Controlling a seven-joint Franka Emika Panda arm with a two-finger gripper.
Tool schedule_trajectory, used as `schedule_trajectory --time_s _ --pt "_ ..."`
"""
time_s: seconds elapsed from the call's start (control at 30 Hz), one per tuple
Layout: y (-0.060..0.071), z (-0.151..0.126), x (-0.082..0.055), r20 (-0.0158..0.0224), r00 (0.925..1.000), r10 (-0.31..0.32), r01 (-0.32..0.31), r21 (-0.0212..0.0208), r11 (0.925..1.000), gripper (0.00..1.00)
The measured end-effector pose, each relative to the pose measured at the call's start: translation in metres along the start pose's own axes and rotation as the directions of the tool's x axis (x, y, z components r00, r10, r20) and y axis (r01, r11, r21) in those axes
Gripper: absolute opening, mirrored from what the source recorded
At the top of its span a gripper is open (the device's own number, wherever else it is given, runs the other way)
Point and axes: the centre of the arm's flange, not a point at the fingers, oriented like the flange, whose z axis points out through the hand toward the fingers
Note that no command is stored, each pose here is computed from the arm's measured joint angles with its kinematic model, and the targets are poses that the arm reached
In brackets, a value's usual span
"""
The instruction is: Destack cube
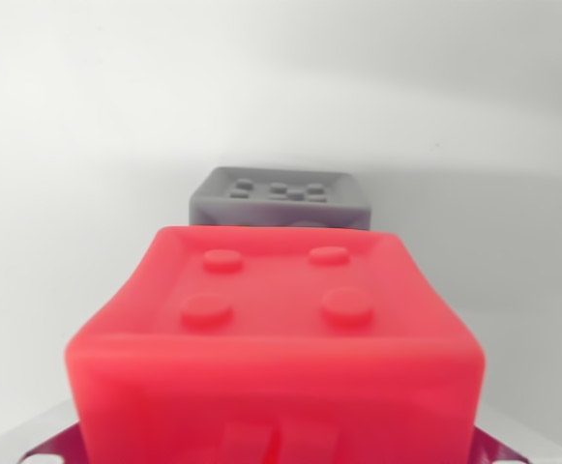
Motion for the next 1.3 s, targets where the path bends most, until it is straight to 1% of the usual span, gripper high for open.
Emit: schedule_trajectory --time_s 0.13,0.47,0.53,0.6,0.63,0.67,0.77,0.83,0.9,0.97,1.0,1.1,1.23,1.3 --pt "0.0 -0.011 0.0 -0.001 1.0 0.0 0.0 0.0016 1.0 0.0" --pt "0.0 -0.04 0.0 -0.0009 1.0 0.0 0.0 0.0036 1.0 0.0" --pt "0.0 -0.047 0.0 -0.0023 1.0 0.0 0.0 0.0049 1.0 0.0" --pt "0.001 -0.051 0.0 -0.0053 1.0 -0.004 0.004 0.0067 1.0 0.0" --pt "0.002 -0.052 0.0 -0.0056 0.9999 -0.008 0.008 0.0067 0.9999 0.0" --pt "0.002 -0.052 0.0 -0.005 0.9999 -0.011 0.011 0.0063 0.9999 0.0" --pt "0.009 -0.048 -0.001 0.0031 0.9996 -0.027 0.027 0.0013 0.9996 0.0" --pt "0.013 -0.047 -0.001 0.0053 0.9994 -0.036 0.036 -0.0002 0.9994 0.0" --pt "0.017 -0.047 -0.002 0.0056 0.9989 -0.047 0.047 -0.0004 0.9989 0.0" --pt "0.02 -0.047 -0.002 0.0045 0.9982 -0.059 0.059 0.0002 0.9983 0.0" --pt "0.026 -0.048 -0.002 0.0034 0.9975 -0.071 0.071 0.0006 0.9975 0.0" --pt "0.028 -0.047 -0.002 0.0038 0.9961 -0.088 0.088 0.0005 0.9961 0.0" --pt "0.036 -0.046 -0.004 0.0052 0.9941 -0.109 0.109 -0.0003 0.9941 0.0" --pt "0.041 -0.047 -0.004 0.0048 0.9927 -0.12 0.12 -0.0001 0.9927 0.0"
